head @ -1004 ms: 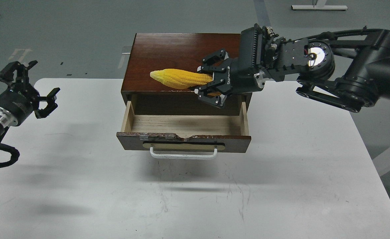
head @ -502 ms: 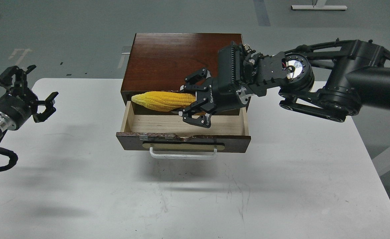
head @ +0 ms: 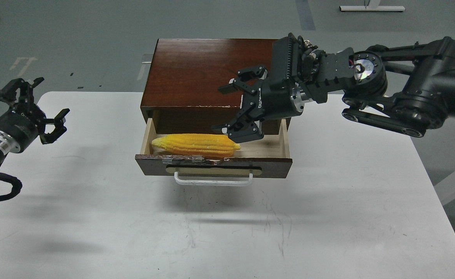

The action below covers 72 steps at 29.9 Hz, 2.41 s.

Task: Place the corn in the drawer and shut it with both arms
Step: 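Open the right gripper and raise it away from the drawer, then swing the left gripper down toward the drawer front near the handle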

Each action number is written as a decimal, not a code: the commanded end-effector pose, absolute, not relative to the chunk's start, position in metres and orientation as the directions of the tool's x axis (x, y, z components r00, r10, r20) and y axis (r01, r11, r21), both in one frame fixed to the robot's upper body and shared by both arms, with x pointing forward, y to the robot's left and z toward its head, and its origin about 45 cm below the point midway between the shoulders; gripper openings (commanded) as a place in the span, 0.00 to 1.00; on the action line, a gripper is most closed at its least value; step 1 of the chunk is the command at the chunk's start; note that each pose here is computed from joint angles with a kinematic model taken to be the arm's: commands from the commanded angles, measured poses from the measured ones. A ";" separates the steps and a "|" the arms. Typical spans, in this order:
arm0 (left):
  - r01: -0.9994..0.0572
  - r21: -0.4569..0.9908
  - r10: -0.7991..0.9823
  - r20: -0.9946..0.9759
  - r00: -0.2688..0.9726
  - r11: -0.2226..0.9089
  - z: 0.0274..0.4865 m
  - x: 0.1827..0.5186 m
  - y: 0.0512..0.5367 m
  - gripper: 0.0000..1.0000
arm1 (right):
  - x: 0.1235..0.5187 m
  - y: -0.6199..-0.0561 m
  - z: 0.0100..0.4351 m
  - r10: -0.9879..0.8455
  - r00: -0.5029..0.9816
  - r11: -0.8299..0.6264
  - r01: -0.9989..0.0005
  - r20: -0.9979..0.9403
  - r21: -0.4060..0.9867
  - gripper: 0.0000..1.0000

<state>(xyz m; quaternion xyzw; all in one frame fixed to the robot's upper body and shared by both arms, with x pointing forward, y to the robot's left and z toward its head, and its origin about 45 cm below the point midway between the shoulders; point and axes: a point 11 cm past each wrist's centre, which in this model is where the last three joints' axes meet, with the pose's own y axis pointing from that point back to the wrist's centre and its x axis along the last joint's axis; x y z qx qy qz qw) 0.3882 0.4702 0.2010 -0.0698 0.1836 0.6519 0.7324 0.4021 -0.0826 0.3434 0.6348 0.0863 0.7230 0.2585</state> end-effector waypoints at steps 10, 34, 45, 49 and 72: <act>-0.980 0.136 0.927 -0.366 0.085 0.144 0.200 0.389 0.468 0.98 | 0.504 -0.161 0.462 -0.633 0.680 -0.758 -0.643 0.371 -0.114 0.94; -0.932 0.002 0.918 0.175 0.357 0.362 0.314 0.380 0.475 0.98 | 0.465 -0.374 0.231 -0.898 0.045 -0.121 -0.982 -0.437 0.147 0.96; -0.559 0.205 0.416 0.478 0.773 0.804 0.354 0.305 0.332 0.98 | 0.457 -0.393 0.227 -0.917 0.018 -0.094 -0.981 -0.400 0.171 0.96; -0.471 0.206 0.346 0.446 0.826 0.858 0.350 0.285 0.304 0.98 | 0.453 -0.407 0.228 -0.926 0.000 -0.073 -0.981 -0.378 0.178 0.96; -0.383 0.388 0.105 0.574 0.812 0.838 0.322 0.272 0.297 0.00 | 0.442 -0.425 0.218 -0.938 -0.033 -0.041 -0.978 -0.346 0.205 0.96</act>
